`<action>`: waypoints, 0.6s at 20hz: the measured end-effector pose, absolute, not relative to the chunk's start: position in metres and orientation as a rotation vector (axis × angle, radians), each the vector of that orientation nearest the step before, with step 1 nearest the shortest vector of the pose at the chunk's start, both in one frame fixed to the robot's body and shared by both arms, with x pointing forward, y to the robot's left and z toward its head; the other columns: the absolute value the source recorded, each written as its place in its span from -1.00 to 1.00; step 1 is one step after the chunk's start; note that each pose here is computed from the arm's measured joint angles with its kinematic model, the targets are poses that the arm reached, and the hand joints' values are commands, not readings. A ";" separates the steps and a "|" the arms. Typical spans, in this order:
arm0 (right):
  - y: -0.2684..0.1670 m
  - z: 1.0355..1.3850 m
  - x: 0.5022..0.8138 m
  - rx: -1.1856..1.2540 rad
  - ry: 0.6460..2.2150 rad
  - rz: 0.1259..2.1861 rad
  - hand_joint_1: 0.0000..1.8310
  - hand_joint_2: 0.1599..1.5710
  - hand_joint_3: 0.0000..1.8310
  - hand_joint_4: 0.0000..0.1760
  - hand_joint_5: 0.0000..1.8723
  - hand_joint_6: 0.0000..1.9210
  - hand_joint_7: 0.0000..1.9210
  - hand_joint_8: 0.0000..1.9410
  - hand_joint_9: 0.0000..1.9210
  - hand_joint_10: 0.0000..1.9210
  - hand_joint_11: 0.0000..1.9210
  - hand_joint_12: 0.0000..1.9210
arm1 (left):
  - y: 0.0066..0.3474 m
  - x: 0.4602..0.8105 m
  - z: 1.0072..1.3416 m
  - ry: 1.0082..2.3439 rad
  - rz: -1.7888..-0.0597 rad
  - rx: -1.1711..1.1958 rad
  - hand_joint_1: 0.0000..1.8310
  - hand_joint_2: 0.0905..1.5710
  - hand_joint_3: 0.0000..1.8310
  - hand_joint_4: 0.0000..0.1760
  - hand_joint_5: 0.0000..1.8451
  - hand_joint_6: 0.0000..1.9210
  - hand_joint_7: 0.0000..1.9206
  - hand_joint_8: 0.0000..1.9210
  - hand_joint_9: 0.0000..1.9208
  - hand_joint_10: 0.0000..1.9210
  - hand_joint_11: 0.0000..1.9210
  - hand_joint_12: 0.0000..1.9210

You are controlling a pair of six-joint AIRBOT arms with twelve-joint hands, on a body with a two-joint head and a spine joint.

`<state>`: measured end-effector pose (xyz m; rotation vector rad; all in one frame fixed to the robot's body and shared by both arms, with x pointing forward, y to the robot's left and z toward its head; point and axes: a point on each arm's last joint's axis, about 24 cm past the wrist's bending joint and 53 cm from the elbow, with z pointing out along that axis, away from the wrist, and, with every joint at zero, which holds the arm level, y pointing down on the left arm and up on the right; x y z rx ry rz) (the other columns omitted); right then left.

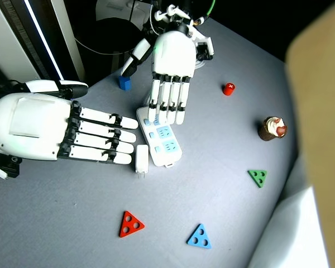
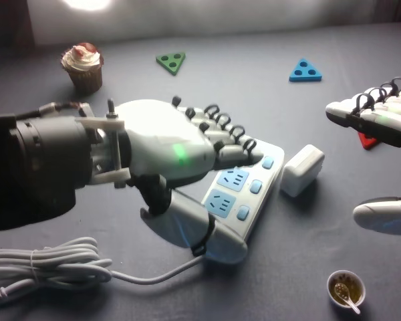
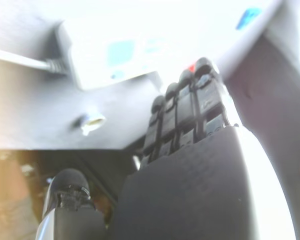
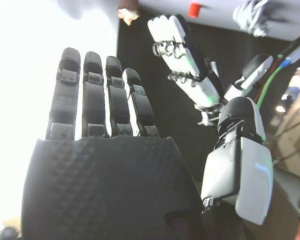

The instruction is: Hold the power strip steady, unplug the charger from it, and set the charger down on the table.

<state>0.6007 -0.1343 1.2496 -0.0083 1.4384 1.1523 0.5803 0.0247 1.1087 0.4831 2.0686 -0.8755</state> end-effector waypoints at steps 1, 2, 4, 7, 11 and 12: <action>-0.133 1.253 0.600 0.003 1.430 1.164 -0.85 0.23 -1.00 -1.00 -0.81 -0.99 -0.74 -0.99 -0.72 -0.99 -0.73 -0.94 | 0.024 0.582 1.114 2.060 -0.884 0.472 -1.00 0.24 -1.00 -1.00 -0.94 -1.00 -0.92 -1.00 -0.93 -1.00 -0.91 -1.00; -0.131 1.255 0.599 0.016 1.422 1.177 -0.87 0.24 -0.99 -1.00 -0.83 -1.00 -0.75 -1.00 -0.73 -1.00 -0.74 -0.94 | 0.024 0.582 1.119 2.053 -0.888 0.465 -1.00 0.23 -1.00 -1.00 -0.93 -0.99 -0.90 -0.99 -0.91 -0.99 -0.90 -0.99; -0.128 1.253 0.599 0.017 1.428 1.183 -0.88 0.26 -0.99 -1.00 -0.82 -1.00 -0.74 -1.00 -0.73 -1.00 -0.74 -0.94 | 0.025 0.583 1.126 2.042 -0.894 0.450 -1.00 0.24 -1.00 -1.00 -0.95 -1.00 -0.92 -1.00 -0.93 -1.00 -0.91 -0.99; -0.125 1.246 0.601 0.013 1.452 1.172 -0.82 0.26 -1.00 -1.00 -0.82 -0.99 -0.73 -0.99 -0.72 -0.99 -0.74 -0.94 | 0.025 0.587 1.134 2.030 -0.893 0.433 -1.00 0.24 -1.00 -1.00 -0.95 -1.00 -0.92 -1.00 -0.92 -1.00 -0.91 -0.99; -0.125 1.236 0.602 -0.007 1.476 1.148 -0.80 0.25 -1.00 -1.00 -0.82 -1.00 -0.74 -1.00 -0.72 -0.99 -0.74 -0.95 | 0.026 0.588 1.135 2.028 -0.889 0.430 -1.00 0.24 -1.00 -1.00 -0.94 -0.99 -0.91 -0.99 -0.92 -0.99 -0.91 -0.99; -0.123 1.235 0.602 -0.015 1.478 1.146 -0.80 0.25 -1.00 -1.00 -0.82 -1.00 -0.74 -1.00 -0.72 -0.99 -0.74 -0.95 | 0.027 0.589 1.135 2.028 -0.888 0.428 -1.00 0.24 -1.00 -1.00 -0.94 -0.99 -0.91 -0.99 -0.92 -0.99 -0.91 -0.99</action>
